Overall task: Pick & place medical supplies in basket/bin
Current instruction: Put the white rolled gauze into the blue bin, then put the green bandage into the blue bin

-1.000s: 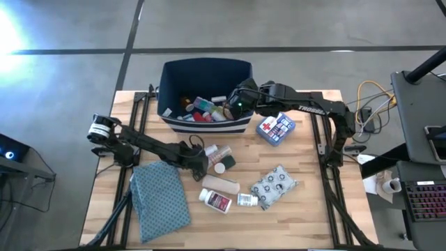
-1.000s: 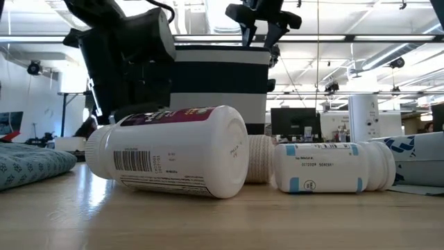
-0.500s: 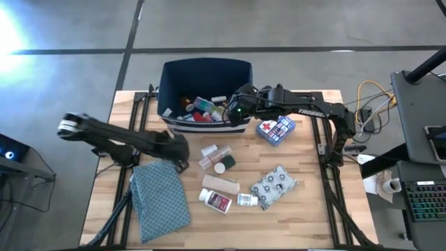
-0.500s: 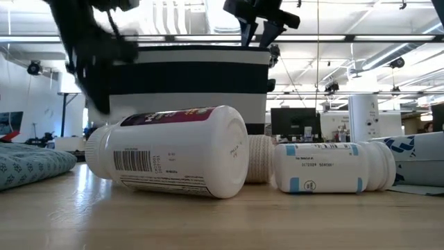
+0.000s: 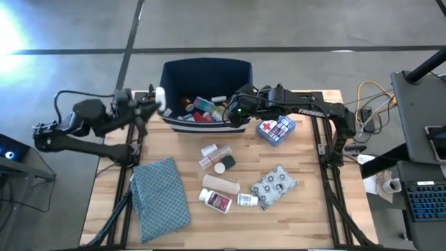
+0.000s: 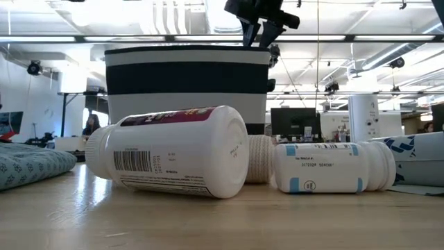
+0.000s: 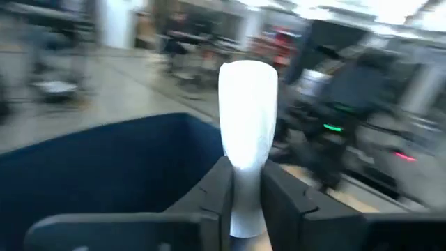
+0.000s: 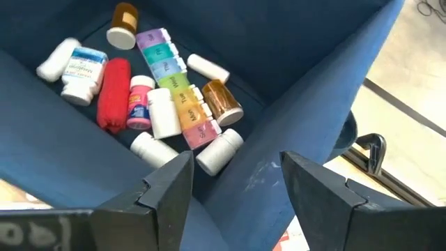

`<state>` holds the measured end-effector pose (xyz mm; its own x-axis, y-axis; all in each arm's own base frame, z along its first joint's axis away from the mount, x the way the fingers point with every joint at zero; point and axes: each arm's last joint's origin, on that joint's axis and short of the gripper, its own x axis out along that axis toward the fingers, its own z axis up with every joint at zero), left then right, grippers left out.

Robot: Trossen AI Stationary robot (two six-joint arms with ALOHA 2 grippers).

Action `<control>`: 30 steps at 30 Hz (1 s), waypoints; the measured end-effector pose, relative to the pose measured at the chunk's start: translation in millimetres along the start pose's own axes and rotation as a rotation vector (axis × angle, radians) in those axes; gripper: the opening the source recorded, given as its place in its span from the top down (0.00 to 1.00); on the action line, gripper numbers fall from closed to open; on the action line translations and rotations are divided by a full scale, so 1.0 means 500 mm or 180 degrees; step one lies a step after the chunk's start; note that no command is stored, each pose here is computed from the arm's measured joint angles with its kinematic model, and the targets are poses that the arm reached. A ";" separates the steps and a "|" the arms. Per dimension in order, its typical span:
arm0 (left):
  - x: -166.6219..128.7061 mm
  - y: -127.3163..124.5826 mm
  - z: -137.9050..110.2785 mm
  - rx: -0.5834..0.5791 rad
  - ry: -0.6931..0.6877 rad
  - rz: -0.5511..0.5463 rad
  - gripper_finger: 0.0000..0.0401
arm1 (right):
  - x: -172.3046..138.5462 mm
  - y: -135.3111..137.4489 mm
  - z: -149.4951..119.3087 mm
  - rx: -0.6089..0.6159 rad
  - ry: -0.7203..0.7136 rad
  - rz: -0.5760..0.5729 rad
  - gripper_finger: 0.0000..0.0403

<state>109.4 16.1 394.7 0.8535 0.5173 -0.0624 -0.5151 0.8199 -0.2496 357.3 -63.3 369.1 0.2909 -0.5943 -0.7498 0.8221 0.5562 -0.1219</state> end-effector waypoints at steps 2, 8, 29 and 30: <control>0.018 0.009 0.003 -0.0043 0.0029 0.0256 0.84 | -0.003 -0.004 0.000 0.0101 -0.0075 -0.0124 0.47; 0.104 0.024 -0.013 0.0020 0.0404 0.0735 0.64 | -0.013 -0.028 -0.012 0.0186 0.0001 -0.0443 0.44; 0.090 0.012 0.029 -0.0125 0.1644 0.0956 0.37 | -0.086 0.064 -0.213 -0.0694 0.0646 -0.0285 0.36; 0.081 0.011 0.028 -0.0237 0.1643 0.0894 0.37 | -0.085 0.073 -0.232 -0.0777 0.0667 -0.0270 0.36</control>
<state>139.8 45.2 404.3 0.6223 0.5105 -0.5933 -0.7360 0.6398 -0.2214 318.1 49.3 321.1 0.0986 -0.5262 -0.8446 0.6901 0.6477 -0.3230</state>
